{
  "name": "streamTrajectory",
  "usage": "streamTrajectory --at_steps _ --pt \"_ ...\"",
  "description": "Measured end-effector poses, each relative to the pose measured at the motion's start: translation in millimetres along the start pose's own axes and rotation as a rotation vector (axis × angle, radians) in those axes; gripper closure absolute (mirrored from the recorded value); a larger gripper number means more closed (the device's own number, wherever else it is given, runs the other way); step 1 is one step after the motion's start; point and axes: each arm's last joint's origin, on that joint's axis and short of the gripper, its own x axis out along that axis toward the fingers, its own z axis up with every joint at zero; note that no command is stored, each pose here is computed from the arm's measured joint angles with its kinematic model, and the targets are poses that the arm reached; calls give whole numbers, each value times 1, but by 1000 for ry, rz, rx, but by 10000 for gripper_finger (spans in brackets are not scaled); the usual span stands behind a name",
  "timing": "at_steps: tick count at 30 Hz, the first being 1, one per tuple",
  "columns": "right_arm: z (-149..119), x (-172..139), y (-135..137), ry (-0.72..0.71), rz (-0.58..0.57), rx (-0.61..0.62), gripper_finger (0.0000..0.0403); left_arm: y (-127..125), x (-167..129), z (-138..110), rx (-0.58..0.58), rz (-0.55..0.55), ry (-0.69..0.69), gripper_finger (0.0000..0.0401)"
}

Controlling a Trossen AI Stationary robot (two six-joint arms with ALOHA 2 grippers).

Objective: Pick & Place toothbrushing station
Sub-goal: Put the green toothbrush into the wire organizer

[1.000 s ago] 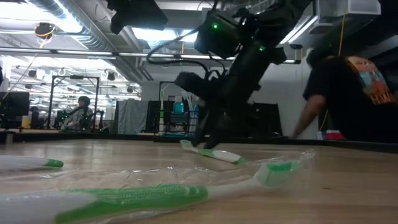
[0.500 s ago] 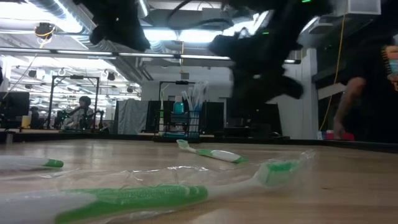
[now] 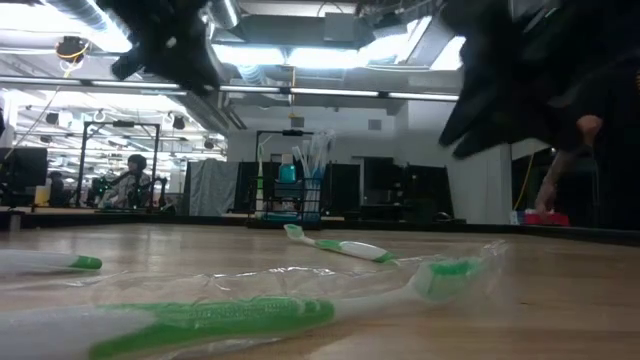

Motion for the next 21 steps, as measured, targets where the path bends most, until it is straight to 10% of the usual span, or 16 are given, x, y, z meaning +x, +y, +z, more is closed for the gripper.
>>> streamTrajectory --at_steps 21 --pt "-40 -90 -11 -28 231 -1 293 -51 94 -69 -823 75 282 182"
